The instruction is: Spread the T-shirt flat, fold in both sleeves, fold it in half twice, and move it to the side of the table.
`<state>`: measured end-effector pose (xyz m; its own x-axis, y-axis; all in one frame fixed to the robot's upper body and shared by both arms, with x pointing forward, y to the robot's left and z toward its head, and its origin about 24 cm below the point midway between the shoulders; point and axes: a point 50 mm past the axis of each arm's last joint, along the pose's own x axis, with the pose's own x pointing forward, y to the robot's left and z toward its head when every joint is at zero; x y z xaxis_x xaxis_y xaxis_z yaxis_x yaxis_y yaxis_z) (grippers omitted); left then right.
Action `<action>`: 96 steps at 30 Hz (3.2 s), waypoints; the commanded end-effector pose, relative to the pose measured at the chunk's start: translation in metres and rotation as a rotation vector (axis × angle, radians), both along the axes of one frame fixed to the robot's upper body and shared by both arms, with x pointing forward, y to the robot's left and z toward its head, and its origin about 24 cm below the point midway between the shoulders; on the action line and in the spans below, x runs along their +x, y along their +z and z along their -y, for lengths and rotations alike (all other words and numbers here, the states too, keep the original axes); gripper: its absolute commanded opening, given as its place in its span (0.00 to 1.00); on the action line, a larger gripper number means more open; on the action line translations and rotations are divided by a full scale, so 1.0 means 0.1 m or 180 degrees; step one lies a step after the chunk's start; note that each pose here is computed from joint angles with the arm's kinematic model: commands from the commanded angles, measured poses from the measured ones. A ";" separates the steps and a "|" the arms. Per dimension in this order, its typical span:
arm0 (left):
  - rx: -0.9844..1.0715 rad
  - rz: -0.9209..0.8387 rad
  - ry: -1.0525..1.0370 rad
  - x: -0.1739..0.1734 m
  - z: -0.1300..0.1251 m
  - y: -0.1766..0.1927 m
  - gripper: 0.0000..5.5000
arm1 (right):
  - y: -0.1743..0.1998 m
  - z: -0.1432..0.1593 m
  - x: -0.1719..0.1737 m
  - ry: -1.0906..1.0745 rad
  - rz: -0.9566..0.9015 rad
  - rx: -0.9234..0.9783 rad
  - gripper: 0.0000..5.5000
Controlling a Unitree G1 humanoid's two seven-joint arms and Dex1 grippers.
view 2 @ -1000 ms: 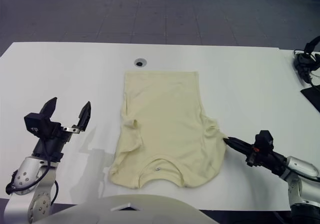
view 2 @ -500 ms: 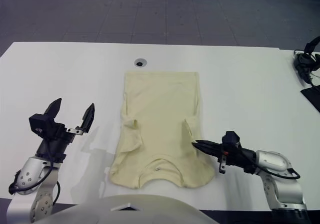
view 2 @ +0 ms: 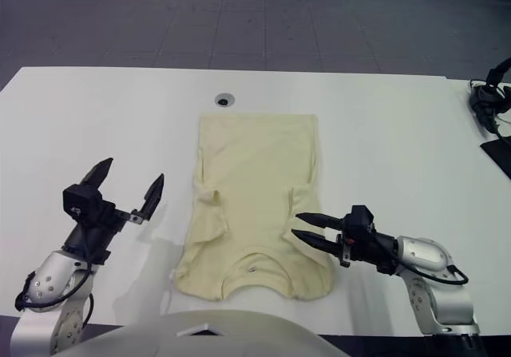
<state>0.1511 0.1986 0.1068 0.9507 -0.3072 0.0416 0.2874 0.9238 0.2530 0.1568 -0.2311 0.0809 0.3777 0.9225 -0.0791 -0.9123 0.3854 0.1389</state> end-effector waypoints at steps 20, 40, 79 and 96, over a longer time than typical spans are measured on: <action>0.4144 0.1030 -0.3011 -0.43 -0.02 -0.39 0.98 | -0.07 0.65 -0.27 0.1530 0.3227 -0.2755 0.98; 0.3928 0.0745 -0.3422 -0.54 0.12 -0.60 0.50 | -0.19 0.40 -0.16 0.1860 0.3427 -0.2304 0.66; 0.1087 -0.1388 -0.3129 -0.73 -0.28 0.39 0.00 | 0.76 0.10 -0.23 0.1214 -0.0317 0.0224 0.00; 0.1173 -0.1196 -0.3340 -0.46 -0.29 0.73 0.00 | 0.81 0.11 -0.20 0.1159 -0.0138 -0.0144 0.00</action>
